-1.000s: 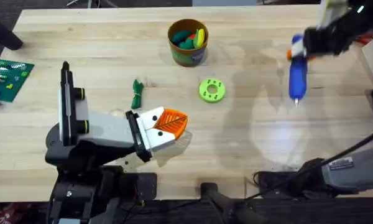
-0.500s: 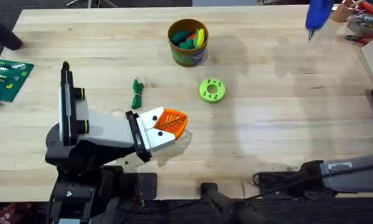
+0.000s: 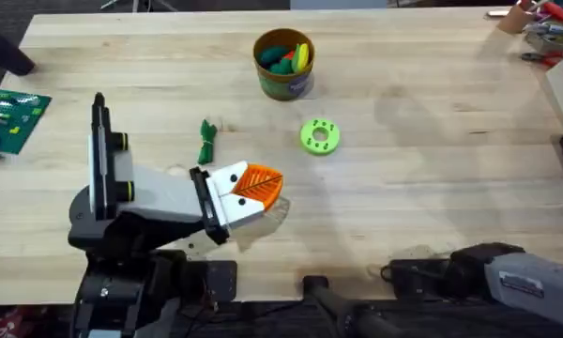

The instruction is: Pick up the gripper from the table and insert it into the empty holder that is missing its gripper. Then pick up a screw, insert it into the mounting hole, and use the screwdriver to tighten it. Finally, clean up the table by picking up the vegetable and placing it into the bucket.

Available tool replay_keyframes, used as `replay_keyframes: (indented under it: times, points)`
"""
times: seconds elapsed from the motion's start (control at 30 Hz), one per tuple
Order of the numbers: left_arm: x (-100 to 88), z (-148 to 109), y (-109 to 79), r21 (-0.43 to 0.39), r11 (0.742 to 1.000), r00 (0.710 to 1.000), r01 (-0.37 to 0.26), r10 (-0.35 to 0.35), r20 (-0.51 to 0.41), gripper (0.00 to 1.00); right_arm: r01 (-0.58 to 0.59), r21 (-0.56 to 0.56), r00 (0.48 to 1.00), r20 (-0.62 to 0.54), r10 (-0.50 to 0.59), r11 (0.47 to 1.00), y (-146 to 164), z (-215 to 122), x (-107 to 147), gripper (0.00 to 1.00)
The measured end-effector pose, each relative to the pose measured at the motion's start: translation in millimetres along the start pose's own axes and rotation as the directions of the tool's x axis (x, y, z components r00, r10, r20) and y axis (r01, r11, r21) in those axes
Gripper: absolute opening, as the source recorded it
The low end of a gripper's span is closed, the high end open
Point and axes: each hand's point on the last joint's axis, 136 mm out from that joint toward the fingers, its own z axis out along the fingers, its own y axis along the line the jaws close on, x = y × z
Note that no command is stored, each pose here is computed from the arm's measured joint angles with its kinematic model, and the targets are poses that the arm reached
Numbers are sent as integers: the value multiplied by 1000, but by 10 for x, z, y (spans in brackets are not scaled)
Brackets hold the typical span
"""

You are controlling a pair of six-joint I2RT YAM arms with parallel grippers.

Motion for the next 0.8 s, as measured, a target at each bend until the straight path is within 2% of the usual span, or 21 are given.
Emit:
replay_keyframes:
  times: [0.23, 0.3, 0.4, 0.57, 0.8]
  points:
    - [0, 0, 0, 0, 1000, 1000, 1, -1, 0, 13, 23, -82, 970, 244, -2, 996, 217, -51, -106, 30]
    - [0, 0, 0, 0, 1000, 1000, 0, 0, 0, 13, 30, -130, 945, 326, 15, 991, 292, -14, -101, 30]
    - [0, 0, 0, 0, 1000, 1000, 0, 0, 0, 13, 37, -233, 920, 388, 58, 972, 435, 67, -19, 30]
    - [0, 0, 0, 0, 1000, 1000, 0, 0, 0, 13, 68, -421, 904, 410, 123, 904, 725, 218, 96, 30]
    - [0, 0, 0, 0, 1000, 1000, 0, 0, 0, 13, 71, -579, 912, 367, 182, 812, 1167, 262, 172, 30]
